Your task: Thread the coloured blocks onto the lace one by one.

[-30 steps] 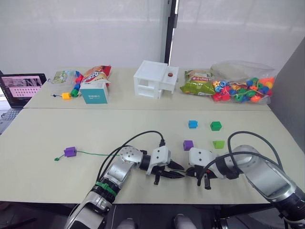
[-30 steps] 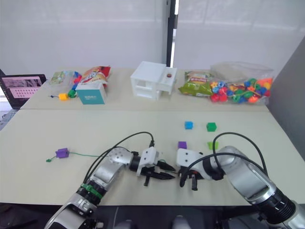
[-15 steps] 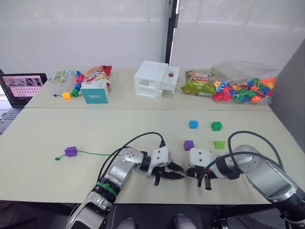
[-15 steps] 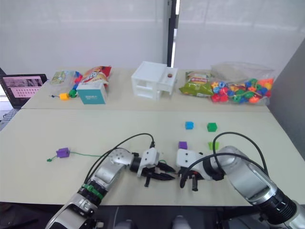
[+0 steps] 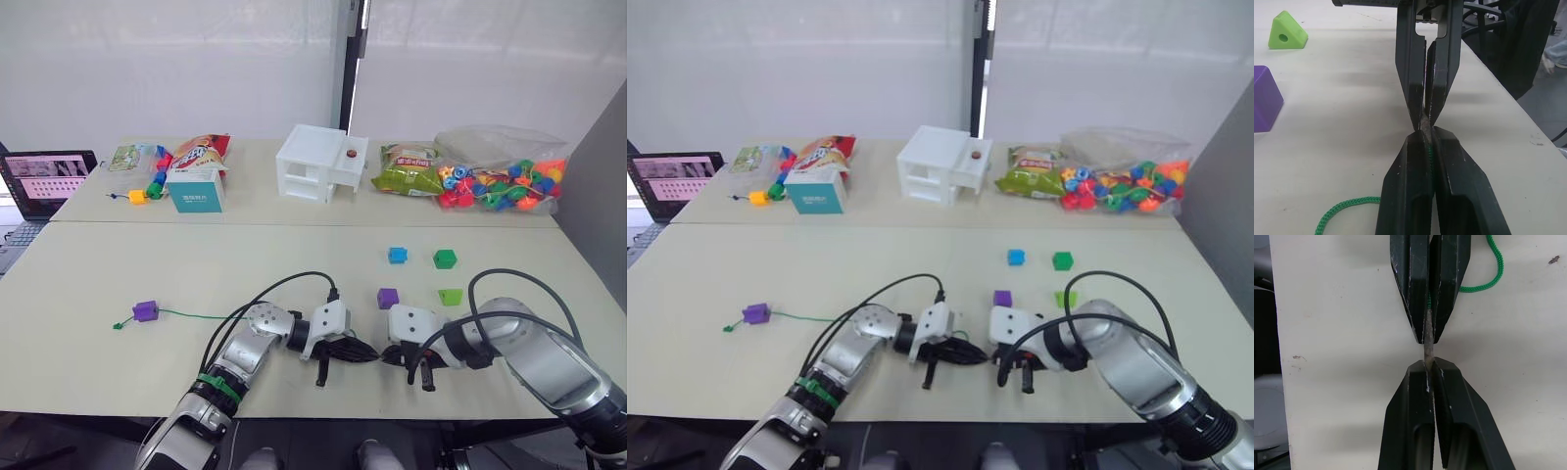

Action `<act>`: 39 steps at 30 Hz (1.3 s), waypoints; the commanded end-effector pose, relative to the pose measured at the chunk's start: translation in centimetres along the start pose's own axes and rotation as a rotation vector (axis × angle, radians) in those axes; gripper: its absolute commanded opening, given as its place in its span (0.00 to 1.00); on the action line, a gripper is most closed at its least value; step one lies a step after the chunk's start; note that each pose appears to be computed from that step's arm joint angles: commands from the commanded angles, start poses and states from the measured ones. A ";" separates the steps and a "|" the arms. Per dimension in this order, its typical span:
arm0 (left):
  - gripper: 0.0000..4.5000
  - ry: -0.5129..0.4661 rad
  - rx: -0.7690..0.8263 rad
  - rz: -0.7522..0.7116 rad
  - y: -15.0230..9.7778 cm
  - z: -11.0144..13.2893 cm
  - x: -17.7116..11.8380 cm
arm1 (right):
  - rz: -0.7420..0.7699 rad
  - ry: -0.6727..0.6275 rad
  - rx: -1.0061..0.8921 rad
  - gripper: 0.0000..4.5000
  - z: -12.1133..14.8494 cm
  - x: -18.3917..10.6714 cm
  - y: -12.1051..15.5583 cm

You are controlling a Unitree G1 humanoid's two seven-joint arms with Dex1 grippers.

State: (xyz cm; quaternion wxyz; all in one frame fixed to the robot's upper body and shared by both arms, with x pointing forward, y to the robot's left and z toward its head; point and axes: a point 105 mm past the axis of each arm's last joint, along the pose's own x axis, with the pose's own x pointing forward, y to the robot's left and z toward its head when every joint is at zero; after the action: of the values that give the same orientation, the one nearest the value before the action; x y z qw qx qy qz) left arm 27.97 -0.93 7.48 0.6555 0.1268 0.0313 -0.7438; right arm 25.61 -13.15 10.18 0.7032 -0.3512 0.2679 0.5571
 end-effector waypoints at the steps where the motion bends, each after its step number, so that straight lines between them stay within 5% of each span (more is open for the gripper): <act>1: 0.01 -0.030 0.036 -0.019 0.0 1.2 0.4 | -0.026 -0.014 -0.016 0.00 0.6 -0.6 -0.4; 8: 0.01 -0.024 0.038 -0.013 0.2 1.1 0.4 | -0.022 -0.018 0.014 0.00 0.6 -1.0 0.0; 9: 0.00 -0.024 0.039 -0.012 0.3 1.2 0.4 | -0.022 -0.027 0.035 0.15 0.6 -1.3 0.1; 20: 0.00 -0.044 0.058 -0.022 0.6 1.3 0.8 | -0.229 -0.288 0.301 0.97 0.7 -7.0 0.1; 23: 0.00 -0.054 0.060 -0.026 0.7 1.5 0.9 | -0.485 -0.466 0.432 0.99 -0.3 -9.1 -1.9; 31: 0.00 -0.064 0.056 -0.039 0.5 1.4 1.0 | -0.869 -0.546 0.559 0.99 -3.9 -11.3 -3.7; 39: 0.00 -0.071 0.059 -0.028 0.4 1.5 1.0 | -1.005 -0.536 0.658 0.99 -7.2 -10.5 -4.0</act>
State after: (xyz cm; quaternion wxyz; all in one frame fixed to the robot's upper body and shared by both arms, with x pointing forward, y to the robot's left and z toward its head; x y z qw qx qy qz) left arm 28.13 -2.05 7.81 0.6415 0.1230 0.0124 -0.7571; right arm 27.12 -25.50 13.49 0.9894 -0.0324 0.0691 0.1238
